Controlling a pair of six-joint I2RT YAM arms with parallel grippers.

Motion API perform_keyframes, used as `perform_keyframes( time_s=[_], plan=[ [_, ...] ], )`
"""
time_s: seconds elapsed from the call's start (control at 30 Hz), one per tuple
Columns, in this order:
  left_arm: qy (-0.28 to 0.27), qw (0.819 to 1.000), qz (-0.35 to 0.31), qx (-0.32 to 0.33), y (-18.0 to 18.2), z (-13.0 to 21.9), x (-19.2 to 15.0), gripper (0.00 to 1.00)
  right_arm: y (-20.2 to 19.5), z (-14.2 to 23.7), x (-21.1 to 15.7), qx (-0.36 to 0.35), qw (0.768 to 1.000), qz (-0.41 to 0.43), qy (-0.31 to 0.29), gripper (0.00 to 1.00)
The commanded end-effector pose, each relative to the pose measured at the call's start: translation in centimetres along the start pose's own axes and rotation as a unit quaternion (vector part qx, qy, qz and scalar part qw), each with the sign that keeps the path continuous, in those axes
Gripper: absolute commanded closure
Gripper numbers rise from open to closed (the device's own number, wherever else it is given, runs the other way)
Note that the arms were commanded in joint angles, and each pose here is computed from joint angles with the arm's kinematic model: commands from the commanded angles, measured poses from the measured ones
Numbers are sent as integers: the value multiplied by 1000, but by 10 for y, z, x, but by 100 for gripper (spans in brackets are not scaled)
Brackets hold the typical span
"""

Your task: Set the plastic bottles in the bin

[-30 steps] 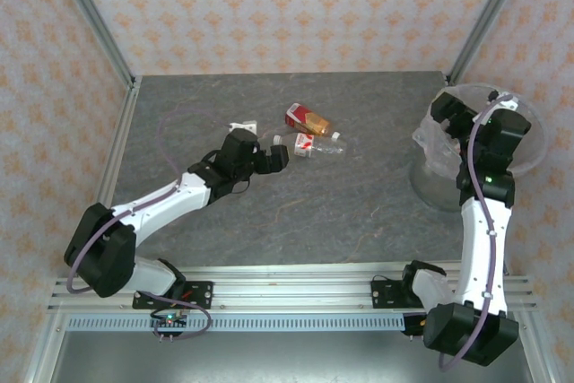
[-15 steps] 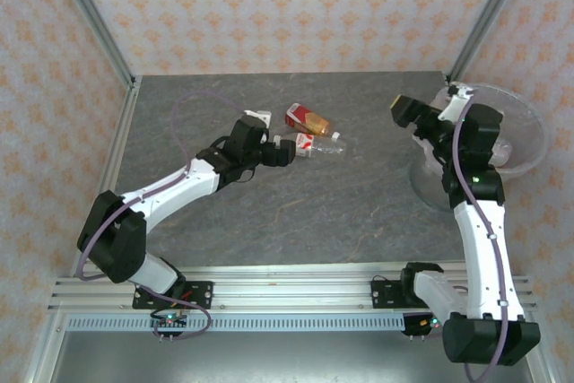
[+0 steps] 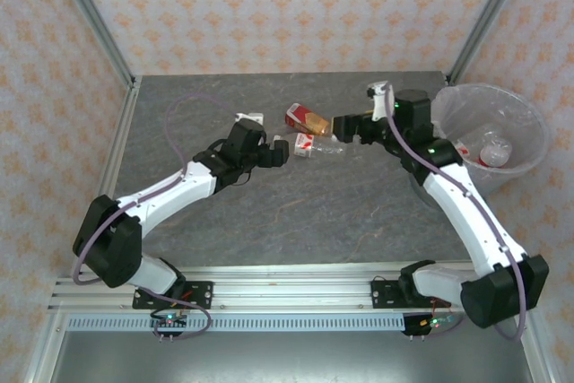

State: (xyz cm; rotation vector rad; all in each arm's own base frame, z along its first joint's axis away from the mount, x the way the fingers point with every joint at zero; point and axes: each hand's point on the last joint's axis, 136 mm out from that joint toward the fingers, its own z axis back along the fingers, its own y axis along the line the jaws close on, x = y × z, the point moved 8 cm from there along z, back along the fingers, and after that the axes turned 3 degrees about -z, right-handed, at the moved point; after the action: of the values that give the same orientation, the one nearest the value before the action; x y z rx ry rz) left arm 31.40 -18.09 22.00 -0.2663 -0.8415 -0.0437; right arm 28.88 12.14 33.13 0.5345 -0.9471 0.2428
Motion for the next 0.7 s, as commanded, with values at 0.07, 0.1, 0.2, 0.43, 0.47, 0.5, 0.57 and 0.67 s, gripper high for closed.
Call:
perform_keyframes(
  time_s=[0.07, 0.1, 0.2, 0.43, 0.47, 0.5, 0.57, 0.67],
  plan=[
    [-32, 997, 46, 55, 22, 19, 0, 0, -4, -25, -5, -9, 999, 34, 42, 1],
    [-35, 996, 52, 60, 24, 21, 0, 0, -5, -30, -8, -9, 998, 33, 53, 1],
    [-45, 994, 66, 74, 32, 25, -2, 0, -9, -47, -17, -9, 996, 32, 85, 1],
    [-46, 990, 95, 98, 46, 30, -8, 0, -9, -72, -41, 42, 993, 42, 105, 1],
    [-45, 989, 97, 100, 47, 30, -9, 0, -9, -75, -44, 46, 992, 42, 106, 1],
    [-44, 989, 97, 100, 47, 30, -10, 0, -10, -77, -46, 51, 992, 47, 107, 1],
    [-42, 989, 98, 100, 48, 30, -11, 0, -15, -85, -53, 43, 991, 58, 113, 1],
    [-29, 991, 99, 88, 46, 27, -12, 0, -29, -99, -61, -11, 990, 65, 123, 1]
  ],
)
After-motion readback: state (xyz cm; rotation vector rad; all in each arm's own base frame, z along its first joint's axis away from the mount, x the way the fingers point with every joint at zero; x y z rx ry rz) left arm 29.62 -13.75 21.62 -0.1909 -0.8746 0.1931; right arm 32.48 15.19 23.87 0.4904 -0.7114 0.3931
